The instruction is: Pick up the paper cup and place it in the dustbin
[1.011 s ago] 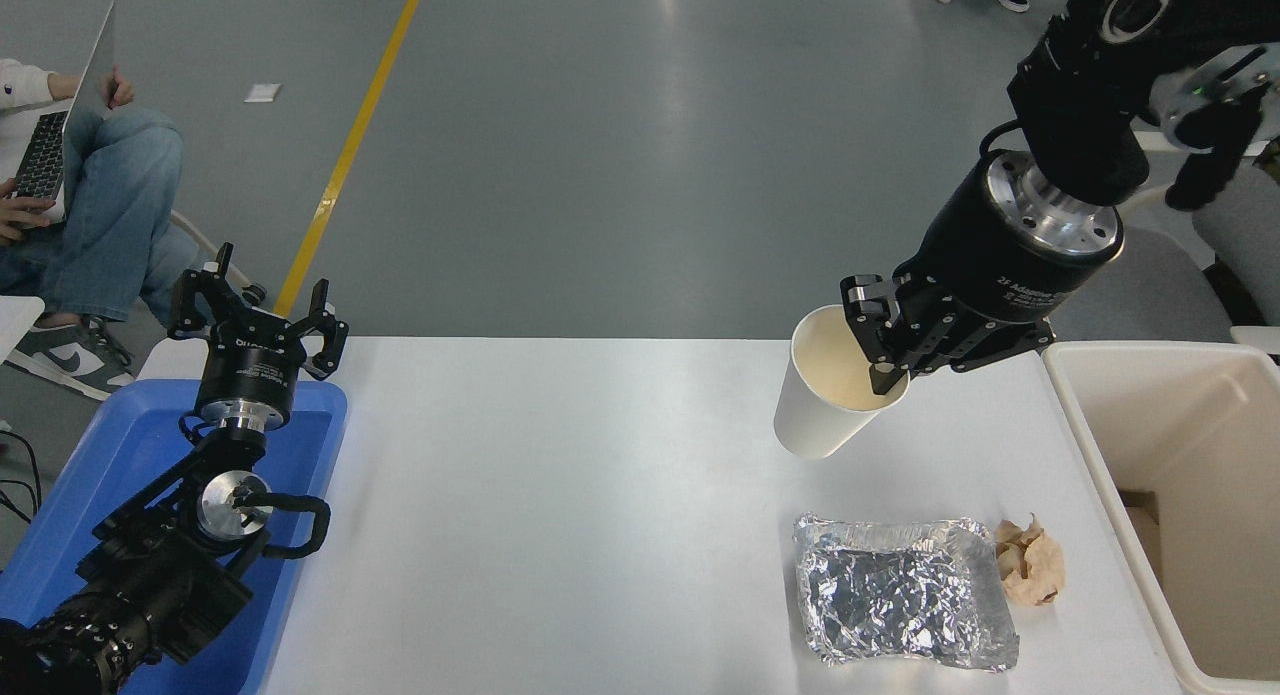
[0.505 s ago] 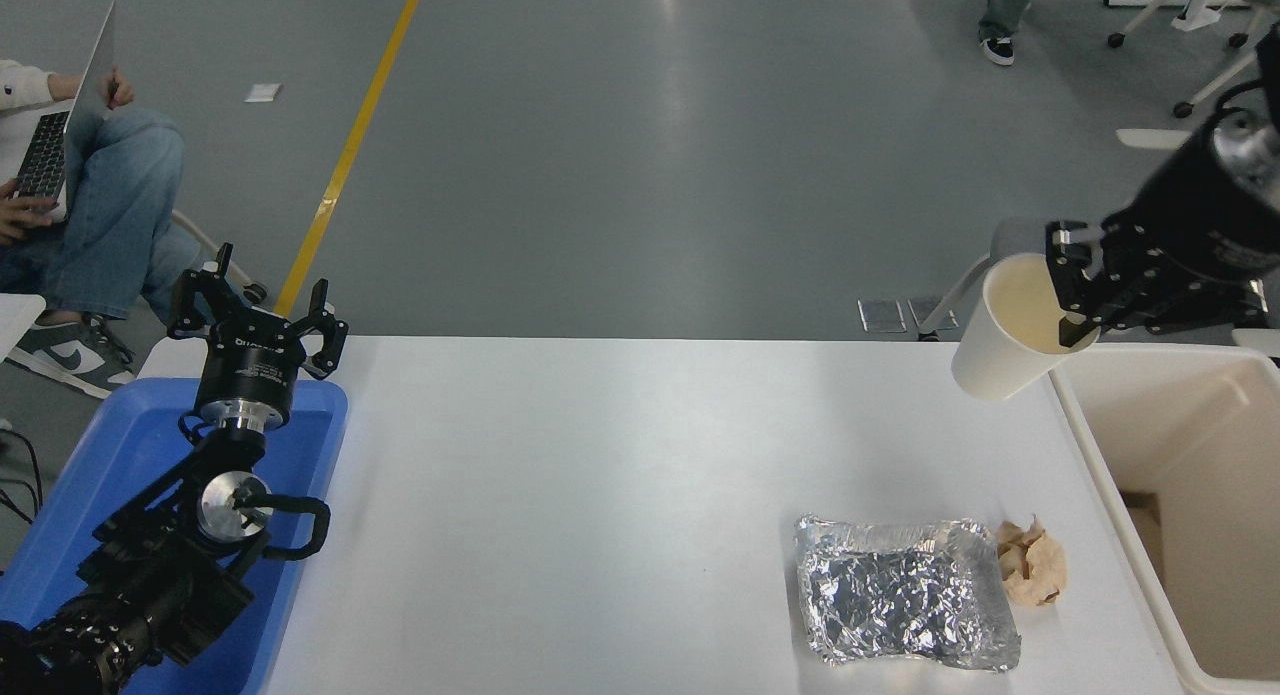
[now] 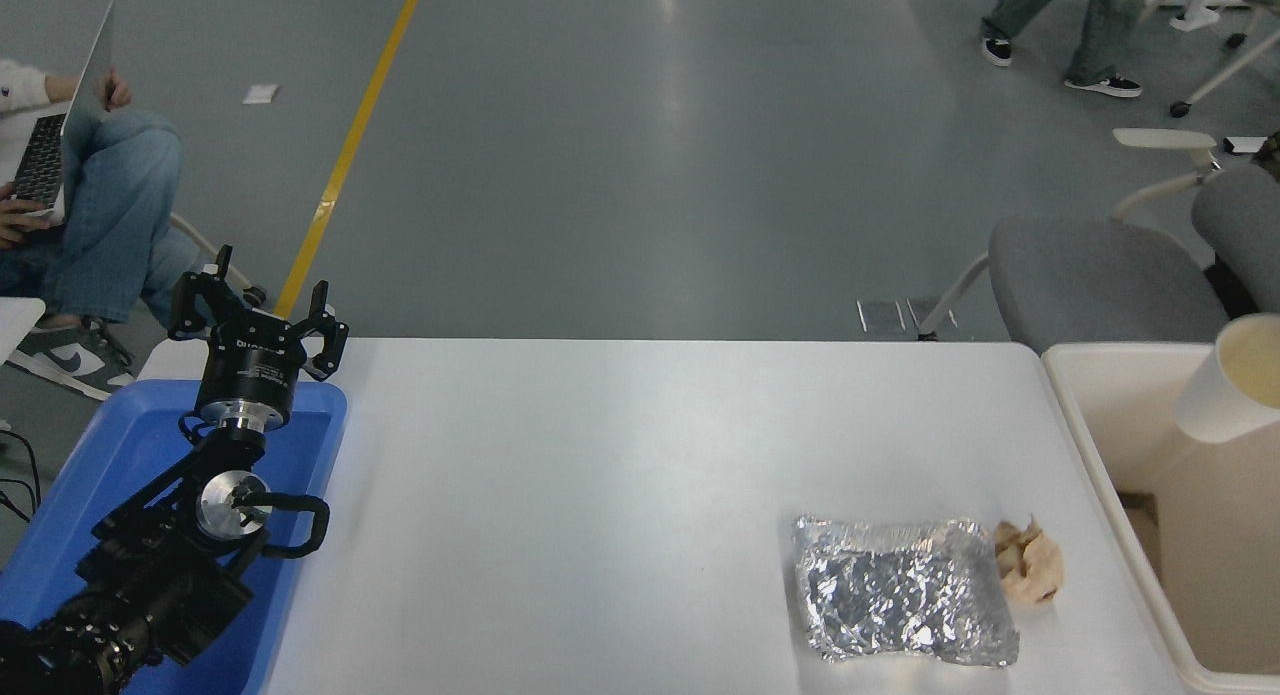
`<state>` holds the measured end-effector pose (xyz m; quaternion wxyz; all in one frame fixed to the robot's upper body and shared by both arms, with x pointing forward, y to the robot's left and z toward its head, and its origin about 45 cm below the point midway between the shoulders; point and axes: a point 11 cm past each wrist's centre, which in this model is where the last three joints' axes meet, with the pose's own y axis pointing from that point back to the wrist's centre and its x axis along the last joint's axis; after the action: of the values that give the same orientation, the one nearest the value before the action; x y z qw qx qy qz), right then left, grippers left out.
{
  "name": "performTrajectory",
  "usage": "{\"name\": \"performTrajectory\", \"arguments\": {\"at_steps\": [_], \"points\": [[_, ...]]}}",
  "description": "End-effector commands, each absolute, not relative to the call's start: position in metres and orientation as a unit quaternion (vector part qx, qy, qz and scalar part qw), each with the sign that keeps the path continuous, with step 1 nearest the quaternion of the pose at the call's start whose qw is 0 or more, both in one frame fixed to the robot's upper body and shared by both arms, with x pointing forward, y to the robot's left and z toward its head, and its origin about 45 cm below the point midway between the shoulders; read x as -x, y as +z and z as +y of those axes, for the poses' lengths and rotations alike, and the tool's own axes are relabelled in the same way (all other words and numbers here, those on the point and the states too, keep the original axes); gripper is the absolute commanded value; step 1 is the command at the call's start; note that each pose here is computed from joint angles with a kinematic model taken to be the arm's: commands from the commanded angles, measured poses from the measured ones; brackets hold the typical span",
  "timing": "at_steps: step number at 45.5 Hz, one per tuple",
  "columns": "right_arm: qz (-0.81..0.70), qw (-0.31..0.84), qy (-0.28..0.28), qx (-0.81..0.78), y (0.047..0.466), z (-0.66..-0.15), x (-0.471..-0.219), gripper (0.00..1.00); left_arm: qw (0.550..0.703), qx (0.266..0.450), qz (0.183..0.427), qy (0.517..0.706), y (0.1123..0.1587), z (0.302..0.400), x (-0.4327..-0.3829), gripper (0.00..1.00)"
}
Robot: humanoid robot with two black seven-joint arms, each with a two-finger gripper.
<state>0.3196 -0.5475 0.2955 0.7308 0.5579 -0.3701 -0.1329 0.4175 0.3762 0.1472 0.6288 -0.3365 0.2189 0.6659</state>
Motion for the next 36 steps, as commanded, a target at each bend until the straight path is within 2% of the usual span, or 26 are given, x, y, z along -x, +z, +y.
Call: {"name": "performTrajectory", "arguments": {"at_steps": [1, 8, 12, 20, 36], "points": [[-0.424, 0.76, -0.119, -0.478, 0.219, -0.594, -0.308, 0.0, 0.629, 0.337, 0.218, 0.666, 0.1477, 0.3763, -0.4179, 0.99], [-0.447, 0.767, -0.111, -0.448, 0.195, -0.611, -0.303, 0.0, 0.629, 0.336, 0.219, 0.665, 0.147, 0.3753, -0.4176, 0.99], [-0.452, 0.774, -0.094, -0.434, 0.183, -0.611, -0.307, 0.0, 0.629, 0.336, 0.219, 0.666, 0.1471, 0.3765, -0.4174, 0.99], [-0.458, 0.798, -0.051, -0.388, 0.156, -0.619, -0.3, 0.0, 0.629, 0.337, 0.219, 0.666, 0.1473, 0.3761, -0.4175, 0.99], [-0.456, 0.816, 0.018, -0.355, 0.119, -0.604, -0.303, 0.0, 0.629, 0.336, 0.219, 0.666, 0.1471, 0.3765, -0.4174, 0.99]]}}
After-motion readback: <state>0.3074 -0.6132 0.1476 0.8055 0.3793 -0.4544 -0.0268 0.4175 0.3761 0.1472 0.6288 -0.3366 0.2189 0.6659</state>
